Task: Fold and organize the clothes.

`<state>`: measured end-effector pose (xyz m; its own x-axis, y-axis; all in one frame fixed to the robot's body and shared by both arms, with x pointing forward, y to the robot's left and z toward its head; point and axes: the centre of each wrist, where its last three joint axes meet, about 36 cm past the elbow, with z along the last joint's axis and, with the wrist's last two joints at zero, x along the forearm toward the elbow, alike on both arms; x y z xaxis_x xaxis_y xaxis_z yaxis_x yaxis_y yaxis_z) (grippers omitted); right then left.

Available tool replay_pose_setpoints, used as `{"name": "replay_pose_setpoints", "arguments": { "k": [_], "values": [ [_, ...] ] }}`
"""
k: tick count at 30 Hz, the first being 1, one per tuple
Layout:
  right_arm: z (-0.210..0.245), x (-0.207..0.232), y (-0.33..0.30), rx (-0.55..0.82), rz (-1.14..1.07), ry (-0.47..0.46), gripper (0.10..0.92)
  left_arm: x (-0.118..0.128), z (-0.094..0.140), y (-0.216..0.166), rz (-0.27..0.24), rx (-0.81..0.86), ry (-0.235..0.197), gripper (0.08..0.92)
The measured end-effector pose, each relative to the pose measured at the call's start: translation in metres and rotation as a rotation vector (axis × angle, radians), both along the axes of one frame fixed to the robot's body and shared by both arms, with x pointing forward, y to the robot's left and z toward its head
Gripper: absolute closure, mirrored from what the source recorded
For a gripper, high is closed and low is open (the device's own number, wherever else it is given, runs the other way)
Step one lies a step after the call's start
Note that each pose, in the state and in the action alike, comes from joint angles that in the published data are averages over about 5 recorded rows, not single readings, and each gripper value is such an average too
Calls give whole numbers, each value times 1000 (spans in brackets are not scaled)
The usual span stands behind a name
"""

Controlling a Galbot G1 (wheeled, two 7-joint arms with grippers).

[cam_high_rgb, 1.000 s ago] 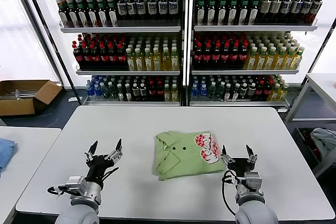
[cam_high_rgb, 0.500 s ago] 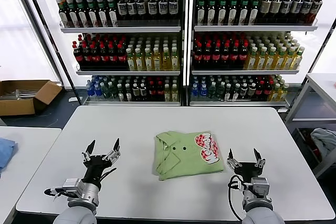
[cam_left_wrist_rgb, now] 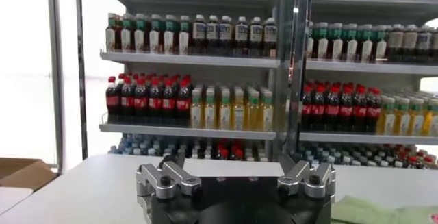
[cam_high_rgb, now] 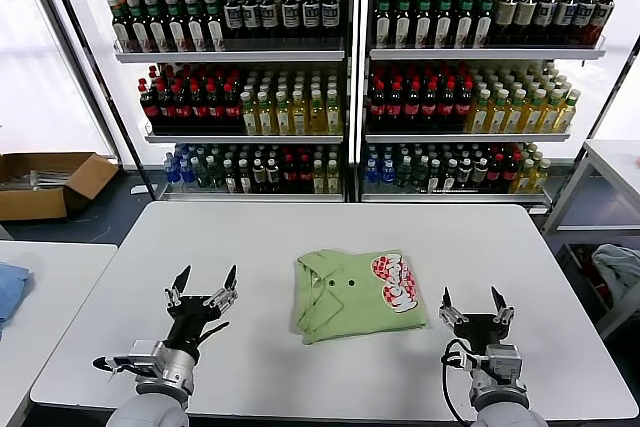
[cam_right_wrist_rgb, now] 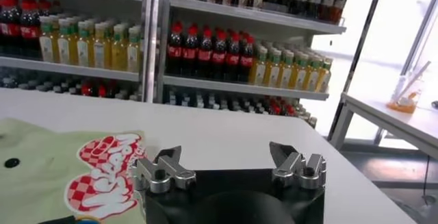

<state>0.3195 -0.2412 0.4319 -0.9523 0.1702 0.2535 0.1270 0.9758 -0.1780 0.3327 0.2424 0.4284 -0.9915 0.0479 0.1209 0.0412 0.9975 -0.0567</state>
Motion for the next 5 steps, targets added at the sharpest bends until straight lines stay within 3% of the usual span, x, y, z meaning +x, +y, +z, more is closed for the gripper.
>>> {"name": "replay_pose_setpoints", "arguments": {
  "k": [5],
  "values": [
    [1,-2,0,-4,3,-2,200,2,-2,-3,-5,-1,5,177]
  ]
}}
